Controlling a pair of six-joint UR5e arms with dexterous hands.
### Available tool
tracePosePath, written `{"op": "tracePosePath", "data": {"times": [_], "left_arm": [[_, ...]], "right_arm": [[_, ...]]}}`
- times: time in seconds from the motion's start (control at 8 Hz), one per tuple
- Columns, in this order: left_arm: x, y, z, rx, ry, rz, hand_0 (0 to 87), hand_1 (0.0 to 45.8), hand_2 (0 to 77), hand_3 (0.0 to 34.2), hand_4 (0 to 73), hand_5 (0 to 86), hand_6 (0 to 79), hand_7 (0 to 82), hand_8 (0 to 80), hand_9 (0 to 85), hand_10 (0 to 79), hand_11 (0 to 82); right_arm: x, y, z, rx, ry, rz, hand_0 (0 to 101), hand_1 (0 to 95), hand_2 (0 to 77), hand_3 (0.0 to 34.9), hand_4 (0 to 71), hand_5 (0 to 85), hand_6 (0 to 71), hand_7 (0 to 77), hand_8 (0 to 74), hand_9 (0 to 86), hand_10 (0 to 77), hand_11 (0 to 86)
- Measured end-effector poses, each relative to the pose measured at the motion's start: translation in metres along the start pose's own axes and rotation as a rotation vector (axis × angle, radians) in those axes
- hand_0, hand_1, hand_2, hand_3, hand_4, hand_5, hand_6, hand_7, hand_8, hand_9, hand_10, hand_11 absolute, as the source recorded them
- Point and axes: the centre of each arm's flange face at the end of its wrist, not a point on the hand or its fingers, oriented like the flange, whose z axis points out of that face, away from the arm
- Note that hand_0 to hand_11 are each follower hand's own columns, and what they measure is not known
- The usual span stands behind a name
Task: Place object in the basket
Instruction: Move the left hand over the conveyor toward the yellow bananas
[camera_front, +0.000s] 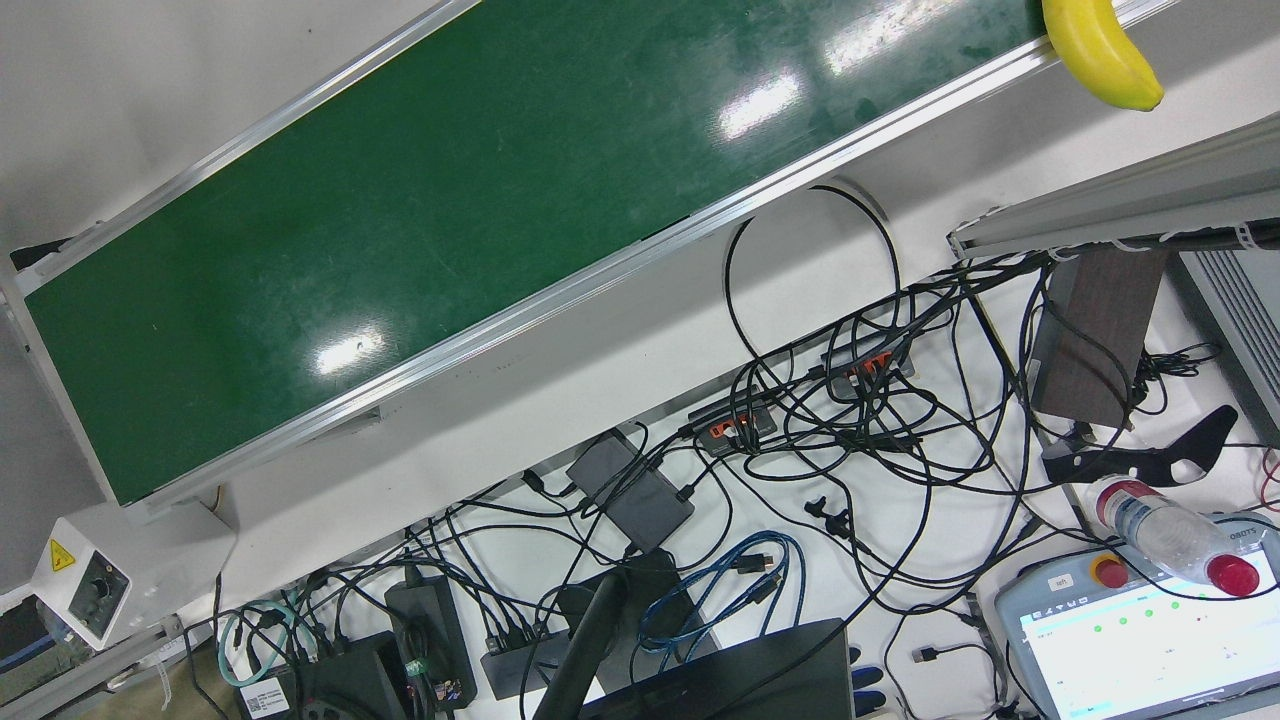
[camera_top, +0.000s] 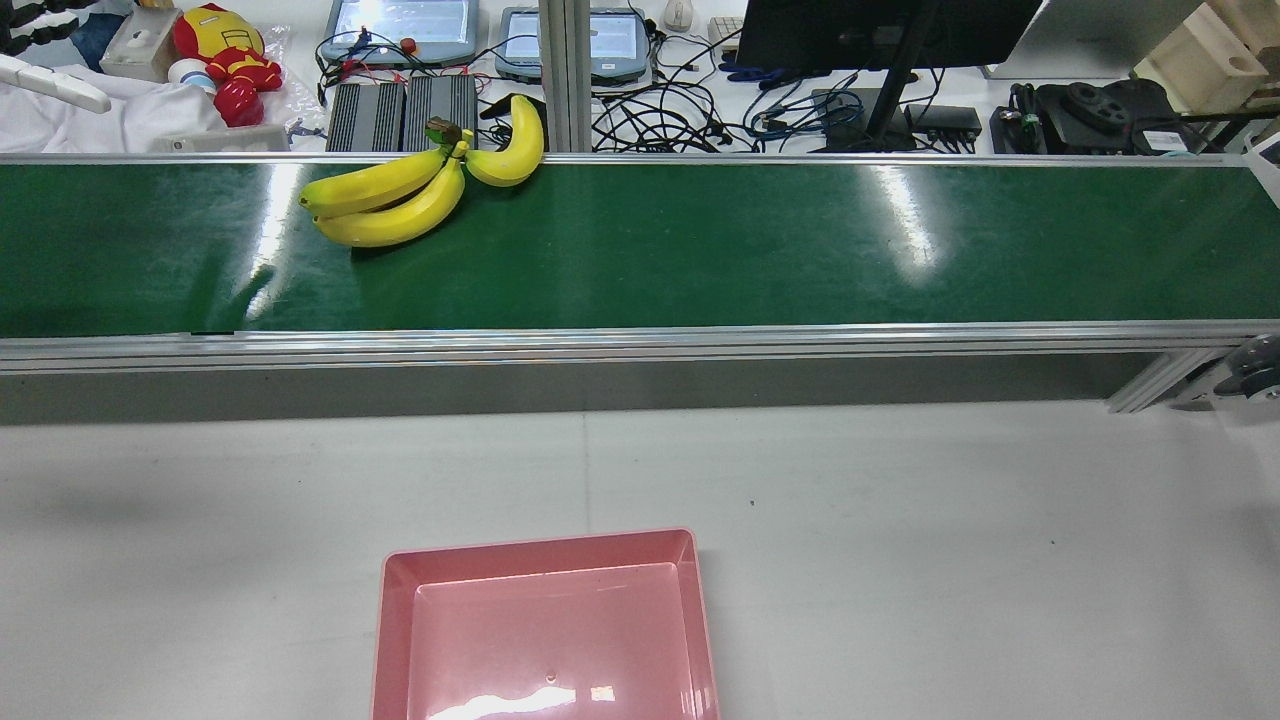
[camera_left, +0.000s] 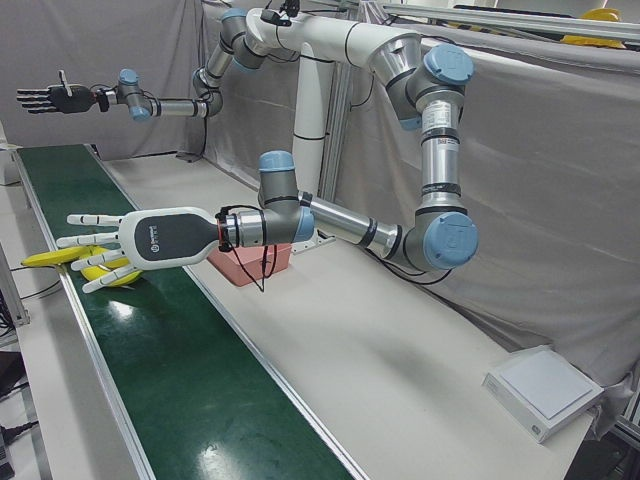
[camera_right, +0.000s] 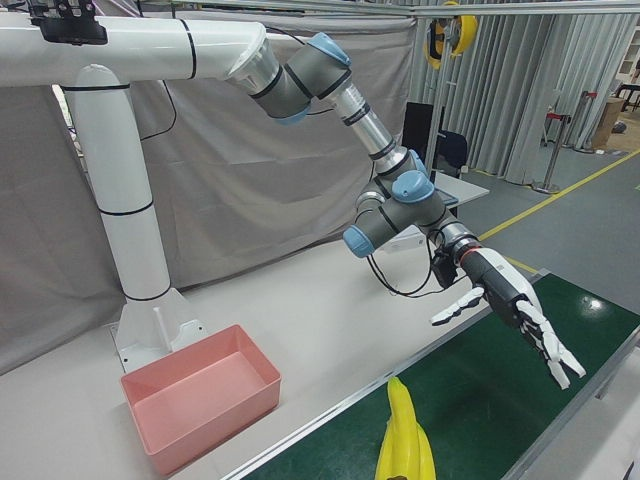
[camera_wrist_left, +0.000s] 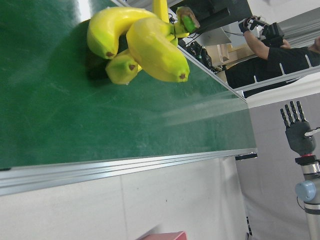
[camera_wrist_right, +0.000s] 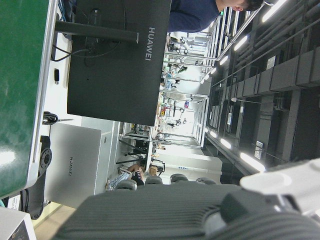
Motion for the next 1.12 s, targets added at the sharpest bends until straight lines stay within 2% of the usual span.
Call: {"op": "tracePosePath", "data": {"times": [0.12,0.25,0.5,0.62,0.75,0.88,1.0,1.12], "left_arm": [[-0.007,0.021,0.008,-0.006,-0.024,0.018,61.4,20.2,0.5,18.0,3.3,19.6,0.5,6.0,9.3,8.7,2.2,7.1],[-0.016,0.039,0.014,0.000,-0.042,0.030,60.7,18.0,0.5,18.0,1.1,18.5,0.5,6.0,9.8,8.7,2.2,6.0],[-0.028,0.057,0.017,0.033,-0.060,0.066,60.6,21.8,0.5,17.1,2.2,19.1,0.5,6.0,9.8,9.3,2.7,6.0],[-0.030,0.058,0.015,0.059,-0.073,0.096,61.9,21.3,0.5,18.0,1.1,19.1,0.5,6.0,9.8,8.7,1.6,6.0],[-0.027,0.068,0.017,0.077,-0.087,0.144,61.9,22.9,0.5,18.1,1.1,19.1,0.5,6.0,9.8,8.7,1.6,6.0],[-0.022,0.084,0.022,0.089,-0.099,0.188,60.7,23.5,2.7,19.5,1.1,19.1,0.5,6.0,9.8,8.7,1.6,6.0],[-0.023,0.099,0.025,0.094,-0.108,0.210,59.9,21.8,7.1,19.6,0.5,19.1,0.5,6.0,9.8,8.7,1.6,6.0],[-0.030,0.110,0.027,0.097,-0.116,0.219,59.8,22.9,8.7,18.1,0.5,20.7,0.5,6.0,9.8,8.7,1.6,6.0]], "right_arm": [[0.000,0.000,0.000,0.000,0.000,0.000,0,0.0,0.5,0.0,0.0,0.0,0.0,0.5,0.0,0.0,0.0,0.0],[0.000,0.000,0.000,0.000,0.000,0.000,0,0.0,0.5,0.0,0.0,0.0,0.0,0.5,0.0,0.0,0.0,0.0],[0.000,0.000,0.000,0.000,0.000,0.000,0,0.0,0.5,0.0,0.0,0.0,0.0,0.5,0.0,0.0,0.0,0.0],[0.000,0.000,0.000,0.000,0.000,0.000,0,0.0,1.1,0.0,0.0,0.0,0.0,0.5,0.0,0.0,0.0,0.0],[0.000,0.000,0.000,0.001,0.000,0.000,0,0.0,1.1,0.0,0.0,0.0,0.0,0.5,0.0,0.0,0.0,0.0],[0.000,0.000,0.000,0.000,0.000,0.000,0,0.0,0.5,0.0,0.0,0.0,0.0,0.5,0.0,0.0,0.0,0.0],[0.000,0.000,0.000,0.000,0.000,0.000,0,0.0,0.5,0.0,0.0,0.0,0.0,0.5,0.0,0.0,0.0,0.0],[0.000,0.000,0.000,0.000,0.000,0.000,0,0.0,0.5,0.0,0.0,0.0,0.0,0.5,0.0,0.0,0.0,0.0]]}}
